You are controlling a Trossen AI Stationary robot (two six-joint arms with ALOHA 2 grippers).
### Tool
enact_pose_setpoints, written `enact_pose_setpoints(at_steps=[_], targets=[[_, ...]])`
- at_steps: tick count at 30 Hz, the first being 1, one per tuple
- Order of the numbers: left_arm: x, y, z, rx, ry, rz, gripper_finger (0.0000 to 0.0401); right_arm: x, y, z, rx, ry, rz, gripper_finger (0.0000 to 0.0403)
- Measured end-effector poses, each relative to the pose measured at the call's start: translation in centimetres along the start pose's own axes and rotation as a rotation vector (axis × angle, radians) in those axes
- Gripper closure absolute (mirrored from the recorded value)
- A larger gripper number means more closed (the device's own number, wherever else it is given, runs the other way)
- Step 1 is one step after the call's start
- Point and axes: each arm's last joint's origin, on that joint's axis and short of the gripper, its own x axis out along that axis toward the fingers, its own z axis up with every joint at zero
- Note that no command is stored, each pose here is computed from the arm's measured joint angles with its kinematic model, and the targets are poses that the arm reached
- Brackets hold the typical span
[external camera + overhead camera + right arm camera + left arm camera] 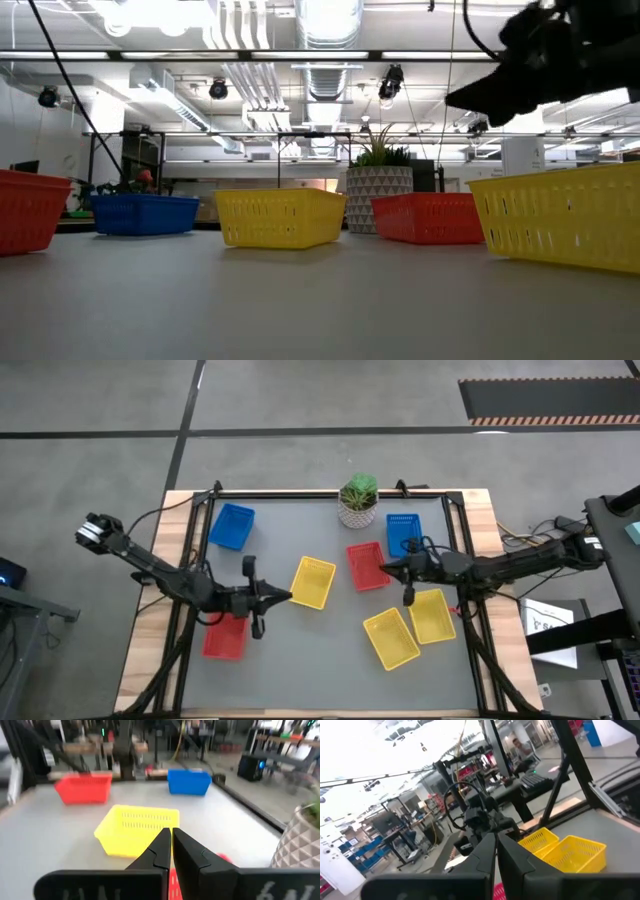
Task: Stack baskets by color
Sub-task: Stack the top yellow bin on top of the bottom left yellow bin
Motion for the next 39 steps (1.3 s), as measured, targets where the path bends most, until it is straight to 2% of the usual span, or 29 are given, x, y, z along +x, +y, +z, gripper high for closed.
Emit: enact_pose_setpoints(at_steps=[11, 17, 29, 39], targets=[[-1.3, 0.5, -0.6, -0.063, -0.006, 0.004, 0.04, 6.0, 1.2, 3.7, -0.076, 0.055, -0.005, 0.0394], [-1.4, 0.6, -0.5, -0.14, -0.01, 0.008, 0.04, 9.5, 2.1, 5.0, -0.118, 0.18, 0.007, 0.0394], [-1.7, 0.6, -0.8, -0.143, 0.042, 0.005, 0.04, 14.6, 6.0, 7.6, -0.23, 0.438, 0.056, 0.0394], [-1.8, 0.3, -1.3, -0.134, 0.094, -0.021, 0.04, 17.7, 7.5, 9.7, -0.126, 0.715, 0.019, 0.0394]])
